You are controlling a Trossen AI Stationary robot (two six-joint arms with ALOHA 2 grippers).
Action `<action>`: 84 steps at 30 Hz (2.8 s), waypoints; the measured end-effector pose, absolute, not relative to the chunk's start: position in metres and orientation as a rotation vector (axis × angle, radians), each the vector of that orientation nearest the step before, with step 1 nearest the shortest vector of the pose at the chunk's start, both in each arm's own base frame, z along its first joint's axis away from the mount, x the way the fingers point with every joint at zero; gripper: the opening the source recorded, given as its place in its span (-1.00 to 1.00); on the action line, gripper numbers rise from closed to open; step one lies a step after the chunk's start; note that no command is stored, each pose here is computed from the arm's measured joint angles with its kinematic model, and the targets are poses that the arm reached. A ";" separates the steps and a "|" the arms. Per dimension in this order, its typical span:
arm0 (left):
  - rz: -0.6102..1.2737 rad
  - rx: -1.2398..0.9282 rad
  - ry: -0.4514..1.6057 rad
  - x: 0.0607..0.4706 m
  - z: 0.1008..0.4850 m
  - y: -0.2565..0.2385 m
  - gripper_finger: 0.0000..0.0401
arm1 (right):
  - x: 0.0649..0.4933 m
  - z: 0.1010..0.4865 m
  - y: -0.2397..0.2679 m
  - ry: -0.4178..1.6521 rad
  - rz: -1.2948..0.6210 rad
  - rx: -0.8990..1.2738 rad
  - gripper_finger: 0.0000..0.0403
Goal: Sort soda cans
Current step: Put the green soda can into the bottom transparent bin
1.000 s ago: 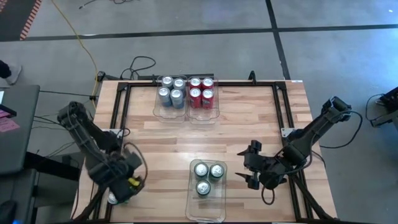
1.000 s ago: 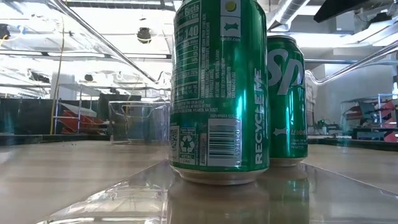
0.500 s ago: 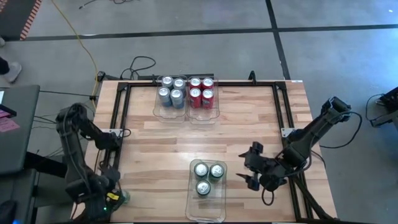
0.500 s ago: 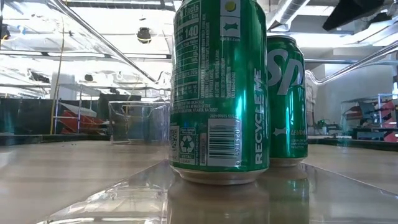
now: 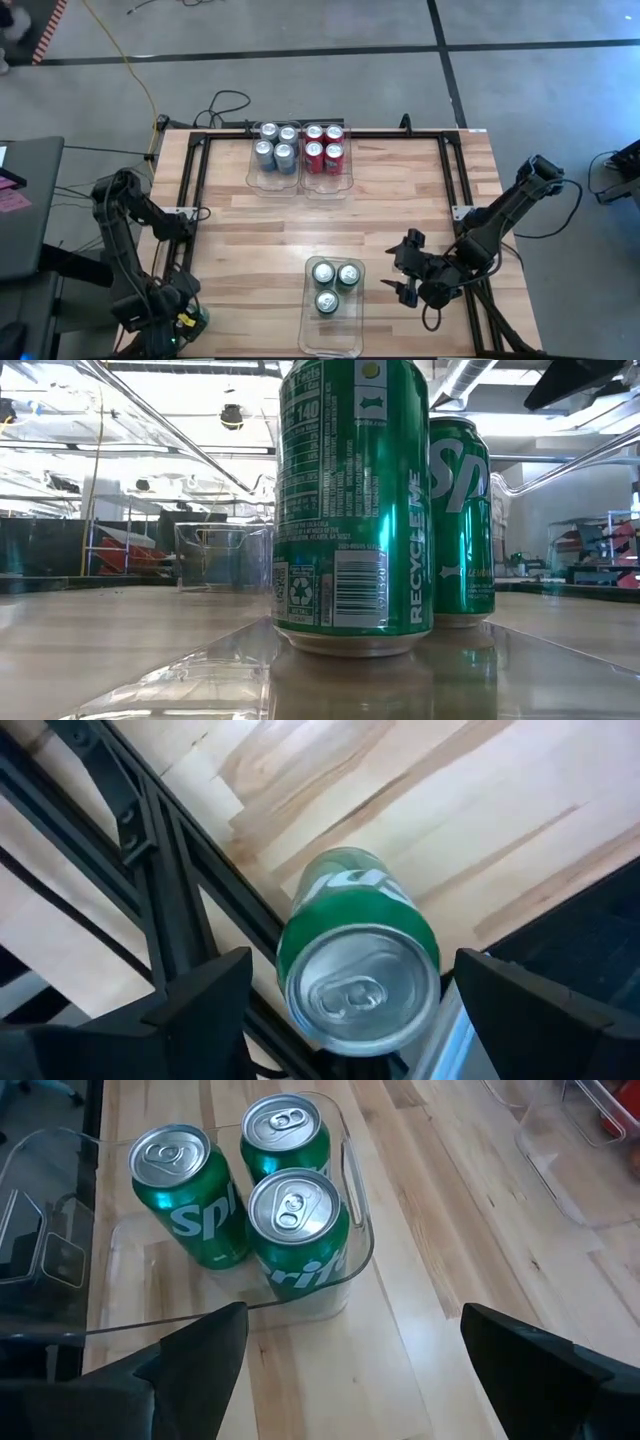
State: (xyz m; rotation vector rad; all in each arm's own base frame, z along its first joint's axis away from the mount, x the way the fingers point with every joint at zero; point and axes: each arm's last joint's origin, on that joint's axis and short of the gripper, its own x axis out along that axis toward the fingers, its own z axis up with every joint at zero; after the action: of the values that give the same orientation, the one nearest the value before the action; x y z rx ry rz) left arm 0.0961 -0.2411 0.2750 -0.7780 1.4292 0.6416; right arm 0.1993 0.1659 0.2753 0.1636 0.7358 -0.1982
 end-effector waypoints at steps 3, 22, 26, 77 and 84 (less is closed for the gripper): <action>0.647 -0.773 1.432 0.096 0.271 -0.241 0.70 | 0.200 0.275 0.165 0.736 -0.200 0.164 0.91; 0.671 -0.615 1.546 0.101 0.238 -0.262 0.69 | 0.200 0.275 0.165 0.736 -0.200 0.162 0.91; 0.685 -0.630 1.536 0.104 0.238 -0.260 0.61 | 0.200 0.275 0.165 0.735 -0.200 0.163 0.91; 0.144 -0.588 1.073 0.289 0.331 -0.195 0.52 | 0.184 0.267 0.158 0.844 -0.325 0.173 0.91; 0.078 -0.509 1.041 0.311 0.321 -0.190 0.52 | 0.184 0.267 0.158 0.843 -0.325 0.174 0.91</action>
State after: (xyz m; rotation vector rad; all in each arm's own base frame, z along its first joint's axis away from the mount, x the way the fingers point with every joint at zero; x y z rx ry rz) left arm 0.3107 -0.1902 0.3215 -0.5089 1.0415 0.0782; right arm 0.1841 0.1579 0.2670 0.1742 0.8428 -0.3250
